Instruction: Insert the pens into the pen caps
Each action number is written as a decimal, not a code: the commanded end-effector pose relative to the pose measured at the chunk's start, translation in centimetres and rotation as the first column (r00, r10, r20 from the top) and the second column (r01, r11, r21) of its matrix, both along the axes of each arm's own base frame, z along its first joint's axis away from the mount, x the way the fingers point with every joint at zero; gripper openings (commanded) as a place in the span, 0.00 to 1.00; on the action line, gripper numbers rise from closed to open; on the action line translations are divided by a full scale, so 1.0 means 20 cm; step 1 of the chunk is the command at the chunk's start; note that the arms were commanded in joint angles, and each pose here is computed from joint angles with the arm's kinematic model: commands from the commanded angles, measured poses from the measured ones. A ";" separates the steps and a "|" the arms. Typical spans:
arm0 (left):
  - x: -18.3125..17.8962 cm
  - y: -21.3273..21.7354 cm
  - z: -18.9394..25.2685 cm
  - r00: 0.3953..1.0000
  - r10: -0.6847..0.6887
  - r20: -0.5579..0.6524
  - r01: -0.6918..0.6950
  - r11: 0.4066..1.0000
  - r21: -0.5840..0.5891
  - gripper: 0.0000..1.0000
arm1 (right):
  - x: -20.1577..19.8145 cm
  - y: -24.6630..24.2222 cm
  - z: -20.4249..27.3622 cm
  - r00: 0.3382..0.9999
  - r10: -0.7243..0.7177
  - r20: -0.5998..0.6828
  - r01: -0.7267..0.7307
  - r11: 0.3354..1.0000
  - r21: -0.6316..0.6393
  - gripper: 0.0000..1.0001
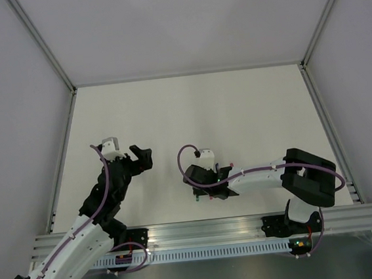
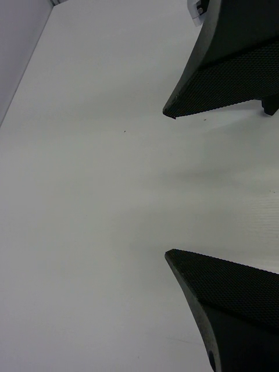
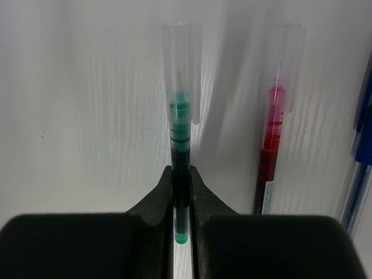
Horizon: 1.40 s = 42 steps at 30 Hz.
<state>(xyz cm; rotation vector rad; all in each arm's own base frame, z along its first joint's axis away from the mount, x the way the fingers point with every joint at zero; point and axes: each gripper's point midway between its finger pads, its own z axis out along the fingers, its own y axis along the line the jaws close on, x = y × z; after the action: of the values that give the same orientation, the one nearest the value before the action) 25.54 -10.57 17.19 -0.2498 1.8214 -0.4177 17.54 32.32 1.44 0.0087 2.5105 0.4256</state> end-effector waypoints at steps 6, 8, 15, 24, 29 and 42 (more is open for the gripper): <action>-0.01 0.05 0.10 0.997 0.028 0.066 -0.028 1.000 -0.005 1.00 | -0.01 -0.05 -0.04 0.999 -0.047 -0.003 0.047 0.994 -0.099 0.17; -0.01 0.05 0.10 0.997 0.028 0.066 -0.028 1.000 -0.005 1.00 | -0.02 -0.06 -0.05 0.999 -0.043 -0.004 0.042 0.993 -0.110 0.21; -0.01 0.04 0.10 0.998 0.026 0.064 -0.026 1.000 -0.008 1.00 | -0.01 -0.11 -0.05 0.999 -0.041 0.010 0.042 0.985 -0.169 0.29; 0.00 0.04 0.08 0.998 0.020 0.053 -0.020 1.000 0.003 1.00 | 0.04 -0.14 0.14 0.997 -0.011 0.074 0.027 0.976 -0.215 0.37; -0.01 -0.10 0.08 0.990 -0.127 0.067 0.127 0.992 0.001 1.00 | 0.15 -0.13 0.54 0.986 0.051 0.161 -0.025 0.988 -0.155 0.51; -0.13 -0.51 0.12 0.821 -0.566 0.081 0.570 0.821 -0.040 1.00 | 0.29 -0.24 1.09 0.885 0.079 0.459 -0.147 0.982 0.115 0.98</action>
<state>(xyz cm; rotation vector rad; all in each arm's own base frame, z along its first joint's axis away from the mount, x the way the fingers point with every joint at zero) 24.19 -17.63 16.29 0.0905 1.9030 -0.7200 22.60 27.90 22.14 -0.1372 2.1260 0.5658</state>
